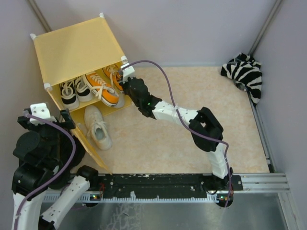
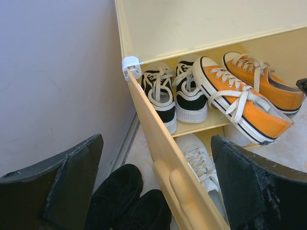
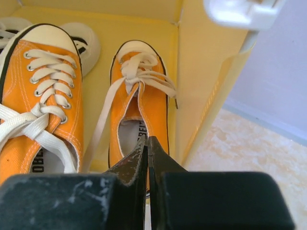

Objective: Place and organize the shoes in the shoe cabinet

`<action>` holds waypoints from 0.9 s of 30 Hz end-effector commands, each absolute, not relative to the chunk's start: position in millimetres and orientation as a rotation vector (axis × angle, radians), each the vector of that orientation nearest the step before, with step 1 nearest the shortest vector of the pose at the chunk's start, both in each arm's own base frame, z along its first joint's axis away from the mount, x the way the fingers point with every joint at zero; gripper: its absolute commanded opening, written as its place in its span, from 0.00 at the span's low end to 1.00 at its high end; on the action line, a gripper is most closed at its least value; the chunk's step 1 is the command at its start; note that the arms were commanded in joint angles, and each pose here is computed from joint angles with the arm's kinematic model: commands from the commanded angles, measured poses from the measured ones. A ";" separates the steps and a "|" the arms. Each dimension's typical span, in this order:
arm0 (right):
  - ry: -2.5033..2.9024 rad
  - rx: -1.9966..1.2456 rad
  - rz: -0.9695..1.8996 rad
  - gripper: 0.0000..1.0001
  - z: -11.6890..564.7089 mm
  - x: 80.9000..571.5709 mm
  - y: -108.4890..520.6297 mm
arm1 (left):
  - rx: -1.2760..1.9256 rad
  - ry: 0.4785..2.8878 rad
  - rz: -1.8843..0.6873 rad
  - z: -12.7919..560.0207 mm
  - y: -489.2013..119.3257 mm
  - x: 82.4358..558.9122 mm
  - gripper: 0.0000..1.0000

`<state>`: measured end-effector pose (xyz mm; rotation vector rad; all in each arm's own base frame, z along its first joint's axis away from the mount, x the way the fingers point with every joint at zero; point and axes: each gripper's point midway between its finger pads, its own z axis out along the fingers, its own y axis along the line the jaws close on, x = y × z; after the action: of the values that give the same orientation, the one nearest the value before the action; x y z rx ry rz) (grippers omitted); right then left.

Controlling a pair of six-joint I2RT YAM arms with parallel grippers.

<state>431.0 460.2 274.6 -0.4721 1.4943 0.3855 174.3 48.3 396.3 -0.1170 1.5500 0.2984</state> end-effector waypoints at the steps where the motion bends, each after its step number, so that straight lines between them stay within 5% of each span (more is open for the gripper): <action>1: 1.436 -0.390 0.414 0.06 308.4 432.9 453.0 | -0.119 1.528 0.315 400.5 52.6 169.9 0.99; 3: 1.441 -0.394 0.424 0.25 309.6 427.7 448.3 | -0.111 1.529 0.317 399.2 51.9 170.8 0.99; 12: 1.412 -0.509 0.508 0.56 333.1 377.3 432.5 | -0.094 1.534 0.319 395.3 49.6 173.6 0.99; 17: 1.434 -0.640 0.610 0.60 328.7 353.2 444.0 | -0.106 1.523 0.315 400.2 51.1 171.6 0.99; 27: 1.481 -0.702 0.505 0.67 299.0 391.0 466.0 | -0.128 1.528 0.288 398.7 50.5 169.3 0.99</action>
<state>374.2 455.9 277.9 -0.7003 1.5291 0.5198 176.0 48.1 388.4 -0.0993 1.5642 0.3155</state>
